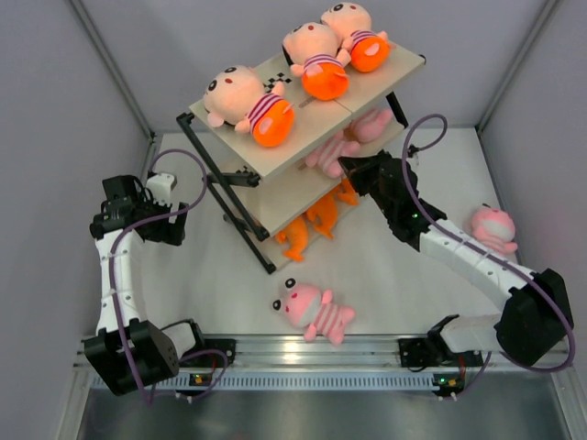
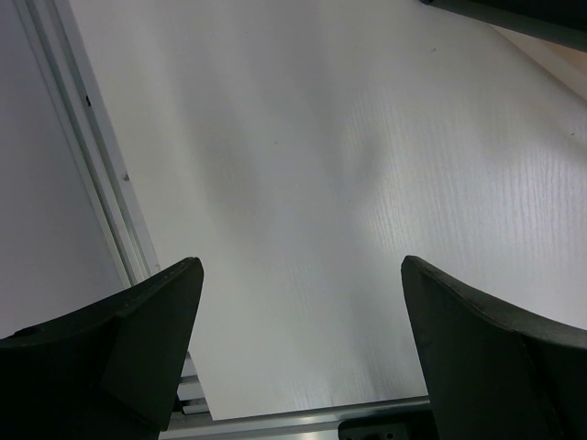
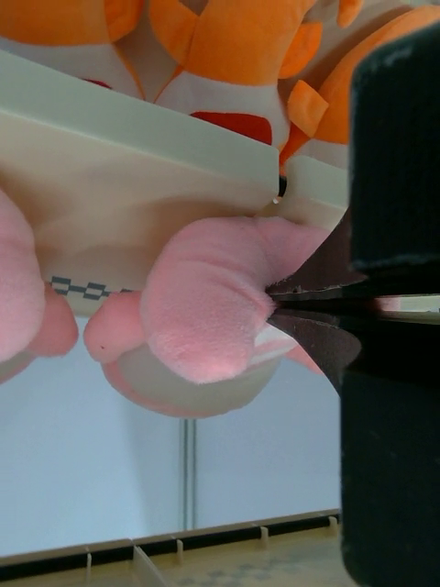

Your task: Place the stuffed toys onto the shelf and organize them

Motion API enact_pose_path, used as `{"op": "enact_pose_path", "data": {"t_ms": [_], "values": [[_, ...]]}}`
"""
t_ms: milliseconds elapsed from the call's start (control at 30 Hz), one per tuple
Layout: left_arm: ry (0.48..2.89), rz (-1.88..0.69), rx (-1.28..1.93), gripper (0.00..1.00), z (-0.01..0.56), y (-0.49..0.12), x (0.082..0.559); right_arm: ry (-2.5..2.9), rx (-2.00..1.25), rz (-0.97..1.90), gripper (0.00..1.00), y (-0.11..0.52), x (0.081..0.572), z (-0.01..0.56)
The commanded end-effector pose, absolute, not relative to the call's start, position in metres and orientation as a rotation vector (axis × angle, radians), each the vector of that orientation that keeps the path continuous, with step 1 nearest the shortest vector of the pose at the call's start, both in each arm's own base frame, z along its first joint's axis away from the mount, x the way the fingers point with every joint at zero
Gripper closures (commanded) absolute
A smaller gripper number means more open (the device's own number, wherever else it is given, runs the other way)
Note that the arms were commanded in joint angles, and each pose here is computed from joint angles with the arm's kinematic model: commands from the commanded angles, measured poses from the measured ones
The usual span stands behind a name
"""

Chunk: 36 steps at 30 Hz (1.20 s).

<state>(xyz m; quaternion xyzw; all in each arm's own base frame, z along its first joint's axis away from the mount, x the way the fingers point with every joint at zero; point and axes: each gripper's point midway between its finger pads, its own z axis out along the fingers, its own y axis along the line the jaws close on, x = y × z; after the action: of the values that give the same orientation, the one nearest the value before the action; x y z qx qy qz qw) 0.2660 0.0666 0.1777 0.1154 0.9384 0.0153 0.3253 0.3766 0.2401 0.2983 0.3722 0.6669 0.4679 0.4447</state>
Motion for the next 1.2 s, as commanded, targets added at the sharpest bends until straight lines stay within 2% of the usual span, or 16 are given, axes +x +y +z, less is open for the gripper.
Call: {"op": "enact_pose_path", "data": {"t_ms": [0, 467, 500, 600, 700, 867, 933, 967, 1033, 1067, 1167], "values": [[2.419, 0.045, 0.308, 0.05, 0.19, 0.065, 0.269, 1.526, 0.95, 1.246, 1.0, 0.237, 0.389, 0.338], [2.423, 0.049, 0.312, 0.05, 0.188, 0.066, 0.27, 1.51, 0.981, 1.149, 0.98, 0.216, 0.404, 0.334], [2.427, 0.051, 0.313, 0.05, 0.187, 0.066, 0.27, 1.511, 0.973, 1.144, 0.85, 0.214, 0.403, 0.335], [2.425, 0.045, 0.314, 0.05, 0.187, 0.065, 0.27, 1.514, 0.947, 1.119, 0.57, 0.207, 0.398, 0.34], [2.43, 0.045, 0.313, 0.05, 0.186, 0.065, 0.269, 1.512, 0.924, 1.099, 0.47, 0.198, 0.392, 0.348], [2.431, 0.049, 0.316, 0.05, 0.185, 0.066, 0.27, 1.571, 0.747, 1.013, 0.37, 0.191, 0.372, 0.365], [2.434, 0.052, 0.321, 0.05, 0.185, 0.067, 0.269, 1.683, 0.618, 0.869, 0.3, 0.18, 0.359, 0.355], [2.433, 0.054, 0.32, 0.05, 0.185, 0.067, 0.269, 1.736, 0.555, 0.802, 0.29, 0.173, 0.356, 0.348], [2.432, 0.054, 0.325, 0.05, 0.185, 0.067, 0.269, 1.953, 0.5, 0.549, 0.2, 0.137, 0.347, 0.301], [2.433, 0.053, 0.325, 0.05, 0.185, 0.067, 0.269, 2.015, 0.495, 0.505, 0.18, 0.126, 0.344, 0.284], [2.436, 0.053, 0.328, 0.05, 0.184, 0.067, 0.269, 2.14, 0.629, 0.482, 0.17, 0.067, 0.331, 0.218]]}}
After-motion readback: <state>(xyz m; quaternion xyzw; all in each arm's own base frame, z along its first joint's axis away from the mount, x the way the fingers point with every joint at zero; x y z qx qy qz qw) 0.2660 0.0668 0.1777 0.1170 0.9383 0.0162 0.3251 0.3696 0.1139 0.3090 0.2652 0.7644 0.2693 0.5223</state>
